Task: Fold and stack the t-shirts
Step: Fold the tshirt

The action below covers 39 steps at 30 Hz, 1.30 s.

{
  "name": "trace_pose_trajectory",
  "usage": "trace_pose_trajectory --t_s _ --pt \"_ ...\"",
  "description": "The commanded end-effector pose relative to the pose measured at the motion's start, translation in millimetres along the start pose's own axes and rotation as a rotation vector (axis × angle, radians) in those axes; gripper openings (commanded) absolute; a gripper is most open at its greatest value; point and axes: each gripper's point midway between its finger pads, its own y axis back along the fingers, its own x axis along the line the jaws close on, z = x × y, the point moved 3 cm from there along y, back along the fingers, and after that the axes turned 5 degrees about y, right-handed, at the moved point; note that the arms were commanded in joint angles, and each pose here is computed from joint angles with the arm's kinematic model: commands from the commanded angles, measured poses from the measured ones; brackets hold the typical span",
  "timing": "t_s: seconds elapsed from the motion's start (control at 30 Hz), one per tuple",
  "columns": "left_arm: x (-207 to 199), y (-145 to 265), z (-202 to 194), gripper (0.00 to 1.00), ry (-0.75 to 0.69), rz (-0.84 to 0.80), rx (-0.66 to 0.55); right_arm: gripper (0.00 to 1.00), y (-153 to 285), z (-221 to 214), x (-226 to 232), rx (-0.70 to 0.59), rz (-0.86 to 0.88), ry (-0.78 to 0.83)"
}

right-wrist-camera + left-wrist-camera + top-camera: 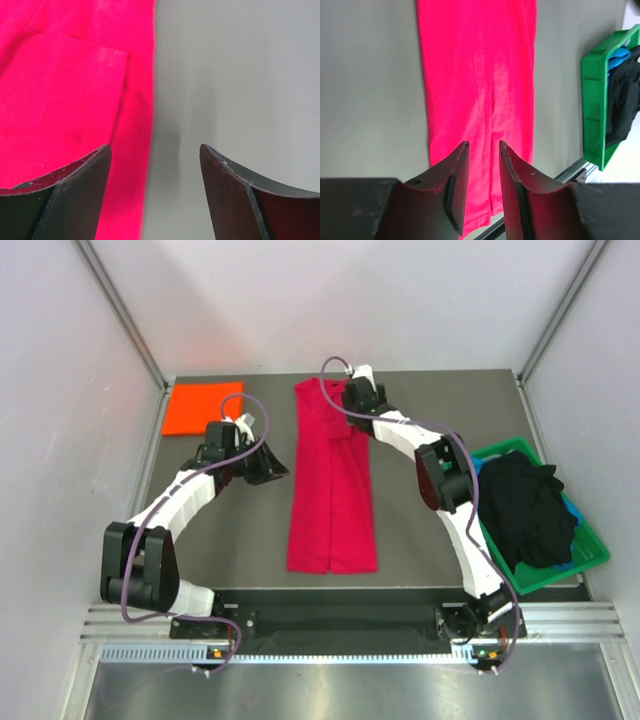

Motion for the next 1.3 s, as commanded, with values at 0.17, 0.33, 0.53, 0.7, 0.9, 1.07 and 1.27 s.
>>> trace_pose_trajectory --t_s 0.17,0.33,0.53,0.7,0.9,1.07,1.27 --pt "16 -9 -30 0.41 -0.018 0.083 0.078 0.73 92 76 -49 -0.080 0.158 -0.151" --pt "30 -6 -62 0.45 -0.041 0.148 0.141 0.73 161 61 -42 0.017 0.363 -0.250" --pt "22 16 -87 0.48 -0.090 0.228 0.157 0.69 262 -38 2 0.227 0.592 -0.345" --pt "30 25 -113 0.47 -0.024 0.205 0.146 0.62 337 -78 -1 0.241 0.664 -0.413" --pt "45 29 -144 0.47 0.018 0.218 0.167 0.59 384 -158 12 0.339 0.688 -0.433" --pt "56 28 -162 0.47 0.021 0.244 0.193 0.57 383 -201 12 0.407 0.645 -0.441" --pt "63 25 -181 0.45 0.049 0.214 0.230 0.55 375 -229 10 0.422 0.611 -0.449"
